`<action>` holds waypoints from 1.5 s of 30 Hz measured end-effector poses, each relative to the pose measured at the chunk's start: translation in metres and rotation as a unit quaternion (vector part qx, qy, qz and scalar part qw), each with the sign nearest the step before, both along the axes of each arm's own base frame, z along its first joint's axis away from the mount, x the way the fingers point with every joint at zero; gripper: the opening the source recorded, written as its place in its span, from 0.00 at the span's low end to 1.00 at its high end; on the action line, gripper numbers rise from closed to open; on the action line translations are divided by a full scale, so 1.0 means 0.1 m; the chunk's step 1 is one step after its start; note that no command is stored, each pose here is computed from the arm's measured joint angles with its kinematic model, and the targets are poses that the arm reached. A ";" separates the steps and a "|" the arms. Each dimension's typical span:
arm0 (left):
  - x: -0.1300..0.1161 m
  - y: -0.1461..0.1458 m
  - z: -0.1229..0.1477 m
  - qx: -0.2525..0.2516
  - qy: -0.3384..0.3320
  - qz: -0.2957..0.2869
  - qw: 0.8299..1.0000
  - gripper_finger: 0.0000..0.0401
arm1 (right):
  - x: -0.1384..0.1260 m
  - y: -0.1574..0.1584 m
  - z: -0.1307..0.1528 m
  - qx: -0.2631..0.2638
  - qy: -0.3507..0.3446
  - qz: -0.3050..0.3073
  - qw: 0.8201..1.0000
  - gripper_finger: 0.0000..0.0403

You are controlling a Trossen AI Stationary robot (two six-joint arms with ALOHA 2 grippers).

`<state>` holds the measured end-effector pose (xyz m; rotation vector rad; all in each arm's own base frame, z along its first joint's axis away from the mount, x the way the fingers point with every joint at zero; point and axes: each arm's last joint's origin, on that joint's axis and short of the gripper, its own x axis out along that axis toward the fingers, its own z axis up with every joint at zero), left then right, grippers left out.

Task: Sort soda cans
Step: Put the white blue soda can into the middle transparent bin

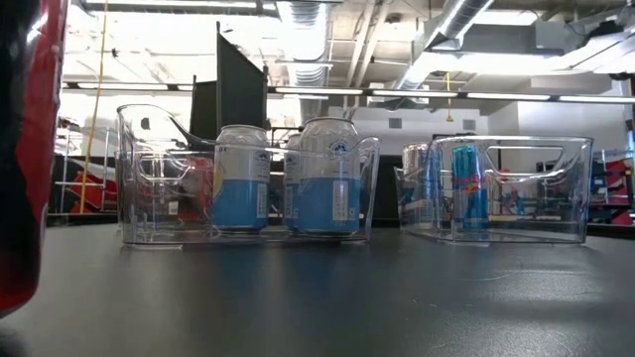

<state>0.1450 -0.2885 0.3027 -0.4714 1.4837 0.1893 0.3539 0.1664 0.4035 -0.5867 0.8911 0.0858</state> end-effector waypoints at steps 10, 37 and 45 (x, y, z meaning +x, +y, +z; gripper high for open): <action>0.03 -0.05 -0.10 0.035 -0.023 -0.028 0.999 0.92 | -0.06 0.12 0.00 0.018 -0.004 -0.005 1.000 0.96; -0.11 -0.07 -0.19 0.081 -0.052 -0.069 0.993 0.92 | -0.20 0.37 0.00 0.031 -0.022 -0.017 0.999 0.96; -0.08 -0.14 -0.31 0.071 -0.058 -0.075 0.993 0.92 | -0.20 0.37 0.00 0.033 -0.022 -0.019 0.999 0.96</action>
